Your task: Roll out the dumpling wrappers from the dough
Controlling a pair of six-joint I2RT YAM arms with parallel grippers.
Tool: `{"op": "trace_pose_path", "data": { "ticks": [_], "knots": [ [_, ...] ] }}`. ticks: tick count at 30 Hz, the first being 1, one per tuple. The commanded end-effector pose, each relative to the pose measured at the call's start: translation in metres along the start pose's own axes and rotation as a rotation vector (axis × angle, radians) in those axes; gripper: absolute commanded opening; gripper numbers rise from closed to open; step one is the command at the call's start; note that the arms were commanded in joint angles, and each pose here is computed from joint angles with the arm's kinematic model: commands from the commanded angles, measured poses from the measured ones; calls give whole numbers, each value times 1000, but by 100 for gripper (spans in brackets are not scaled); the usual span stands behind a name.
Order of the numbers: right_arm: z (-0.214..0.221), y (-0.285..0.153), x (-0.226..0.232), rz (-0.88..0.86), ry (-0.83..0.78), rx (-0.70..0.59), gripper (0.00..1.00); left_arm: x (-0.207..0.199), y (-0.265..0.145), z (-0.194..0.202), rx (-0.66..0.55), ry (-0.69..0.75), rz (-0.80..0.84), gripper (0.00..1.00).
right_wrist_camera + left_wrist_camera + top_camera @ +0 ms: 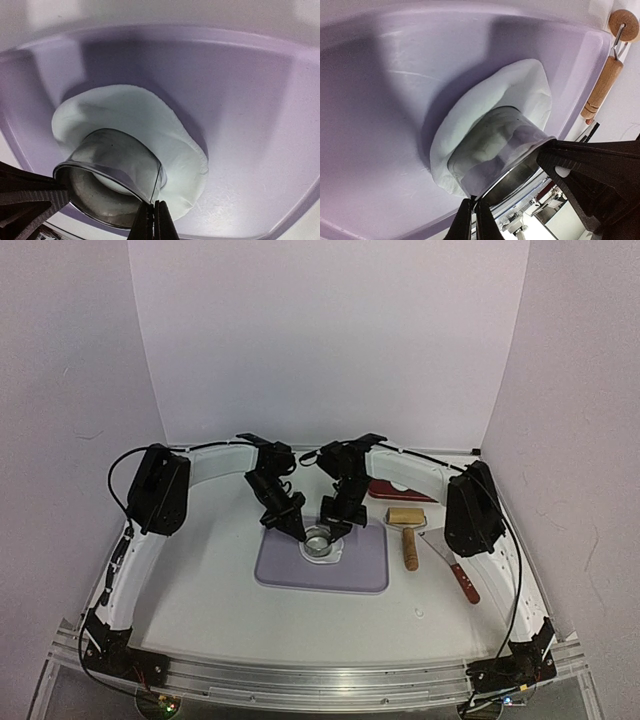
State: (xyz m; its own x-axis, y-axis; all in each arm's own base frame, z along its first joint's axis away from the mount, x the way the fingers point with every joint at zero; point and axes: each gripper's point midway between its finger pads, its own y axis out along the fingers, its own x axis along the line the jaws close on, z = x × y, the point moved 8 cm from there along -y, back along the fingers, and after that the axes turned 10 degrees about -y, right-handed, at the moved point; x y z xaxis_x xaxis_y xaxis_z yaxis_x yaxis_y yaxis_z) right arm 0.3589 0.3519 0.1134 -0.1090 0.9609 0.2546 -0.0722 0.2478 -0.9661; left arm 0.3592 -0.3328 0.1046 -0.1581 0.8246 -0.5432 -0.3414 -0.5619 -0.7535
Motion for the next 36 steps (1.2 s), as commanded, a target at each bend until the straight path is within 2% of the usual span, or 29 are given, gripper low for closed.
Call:
{"op": "trace_pose_path", "data": {
  "ticks": [1, 5, 11, 15, 18, 23, 27, 32, 36],
  "knots": [
    [-28, 27, -11, 10, 38, -30, 0, 28, 10, 4, -27, -51, -129, 5],
    [-22, 24, -19, 37, 43, -11, 0, 30, 13, 6, -12, -52, -129, 5],
    [23, 17, -50, 141, 61, 79, 0, 20, 18, 6, 15, -16, -101, 5],
    [40, 9, -60, 170, 65, 88, 0, 15, 20, 3, 10, 0, -97, 5],
    [35, 11, -56, 161, 58, 74, 0, 8, 19, -5, -14, 18, -92, 5],
    [-1, 9, -41, 138, 32, -20, 0, -5, 8, -20, -84, 48, -80, 5],
    [-25, 7, -49, 118, 63, -57, 0, -2, 1, -31, -116, 37, -61, 5],
    [-14, 22, -49, 88, 31, 20, 0, 16, 1, -25, -108, 6, -103, 5],
    [13, 36, -27, 72, -49, 87, 0, 31, 3, -9, -89, -18, -119, 5]
  ]
}}
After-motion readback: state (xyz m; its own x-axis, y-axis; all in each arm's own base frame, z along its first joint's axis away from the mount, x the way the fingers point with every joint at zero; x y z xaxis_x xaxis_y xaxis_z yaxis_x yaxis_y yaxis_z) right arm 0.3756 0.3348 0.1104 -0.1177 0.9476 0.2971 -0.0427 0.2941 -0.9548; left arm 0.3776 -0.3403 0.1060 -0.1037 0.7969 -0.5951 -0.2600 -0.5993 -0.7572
